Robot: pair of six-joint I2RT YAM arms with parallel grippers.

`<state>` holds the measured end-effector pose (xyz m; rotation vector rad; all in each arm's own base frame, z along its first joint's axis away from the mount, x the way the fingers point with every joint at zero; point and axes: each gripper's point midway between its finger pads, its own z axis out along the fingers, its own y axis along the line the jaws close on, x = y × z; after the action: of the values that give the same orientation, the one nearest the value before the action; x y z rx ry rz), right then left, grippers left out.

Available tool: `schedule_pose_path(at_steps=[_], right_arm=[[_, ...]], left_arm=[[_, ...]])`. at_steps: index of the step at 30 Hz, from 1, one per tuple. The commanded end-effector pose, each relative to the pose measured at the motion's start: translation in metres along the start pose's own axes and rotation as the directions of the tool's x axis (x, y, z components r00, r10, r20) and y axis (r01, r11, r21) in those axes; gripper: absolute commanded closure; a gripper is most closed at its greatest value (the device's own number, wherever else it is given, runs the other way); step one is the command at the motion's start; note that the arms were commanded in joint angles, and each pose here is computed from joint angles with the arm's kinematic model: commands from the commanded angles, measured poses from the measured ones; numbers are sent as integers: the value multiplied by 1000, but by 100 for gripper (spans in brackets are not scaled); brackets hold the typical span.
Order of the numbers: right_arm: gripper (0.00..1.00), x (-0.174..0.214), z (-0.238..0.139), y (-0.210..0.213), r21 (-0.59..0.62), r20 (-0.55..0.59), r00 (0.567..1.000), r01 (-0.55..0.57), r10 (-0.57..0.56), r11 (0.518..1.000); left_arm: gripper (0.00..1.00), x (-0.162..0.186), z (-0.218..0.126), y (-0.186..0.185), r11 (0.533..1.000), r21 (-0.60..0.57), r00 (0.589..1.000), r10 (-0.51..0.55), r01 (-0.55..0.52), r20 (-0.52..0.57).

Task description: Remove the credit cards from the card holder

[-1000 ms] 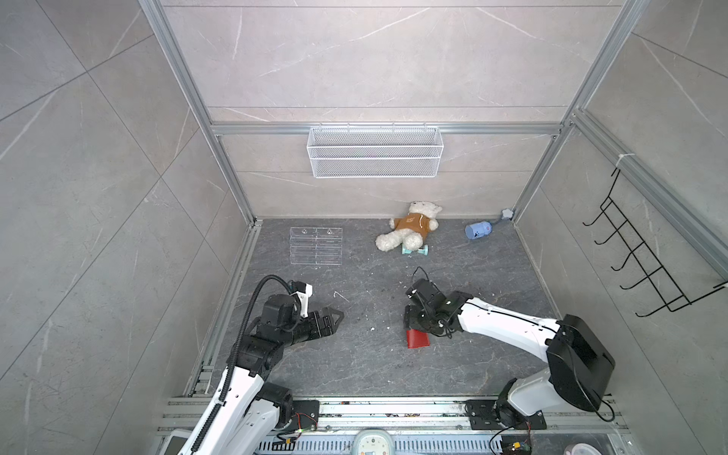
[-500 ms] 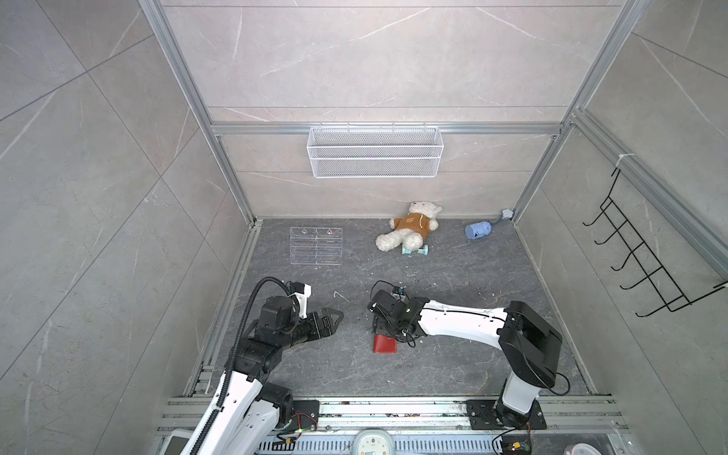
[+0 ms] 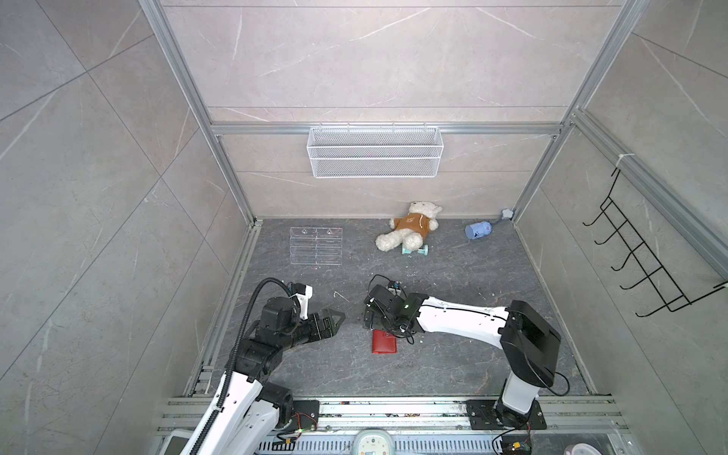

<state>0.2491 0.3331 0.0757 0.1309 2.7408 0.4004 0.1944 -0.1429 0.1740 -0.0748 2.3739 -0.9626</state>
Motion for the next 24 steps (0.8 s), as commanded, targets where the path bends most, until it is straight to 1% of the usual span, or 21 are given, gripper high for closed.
schedule_pose_path(at_steps=[1, 3, 5, 9, 13, 14, 16, 18, 20, 23, 24], right_arm=[[0, -21, -40, 1, -30, 67, 996, 63, -61, 998], [0, -26, -53, -2, -38, 80, 993, 88, -85, 995], [0, -31, -67, -9, -50, 95, 990, 112, -107, 992], [2, -34, -85, -18, -128, 89, 989, 128, -117, 983], [9, -29, -97, -14, -265, 78, 988, 146, -129, 953], [12, -24, -97, -11, -311, 67, 989, 143, -128, 940], [17, -16, -96, -10, -360, 51, 990, 139, -129, 923], [21, -9, -90, -13, -363, 31, 989, 143, -142, 921], [29, -2, -80, -19, -340, -1, 988, 145, -154, 929], [41, 10, -61, -24, -293, -59, 984, 145, -169, 945], [42, 12, -56, -25, -271, -70, 981, 154, -179, 950]], left_arm=[[1, 0, 2, -13, 997, 79, 1000, -22, 22, -3], [1, 1, 4, -14, 995, 96, 999, -40, 41, -11], [2, 1, 9, -20, 988, 139, 998, -63, 65, -24], [6, 8, 25, -29, 968, 216, 990, -112, 128, -84], [7, 22, 46, -40, 954, 265, 983, -107, 144, -149], [9, 25, 52, -41, 950, 268, 979, -119, 160, -164], [11, 31, 62, -42, 946, 270, 973, -128, 178, -191], [13, 37, 70, -40, 950, 251, 967, -135, 189, -217], [17, 42, 77, -39, 954, 233, 963, -132, 187, -233], [19, 50, 85, -42, 960, 225, 962, -108, 167, -251], [19, 52, 88, -43, 962, 222, 961, -98, 158, -259]])
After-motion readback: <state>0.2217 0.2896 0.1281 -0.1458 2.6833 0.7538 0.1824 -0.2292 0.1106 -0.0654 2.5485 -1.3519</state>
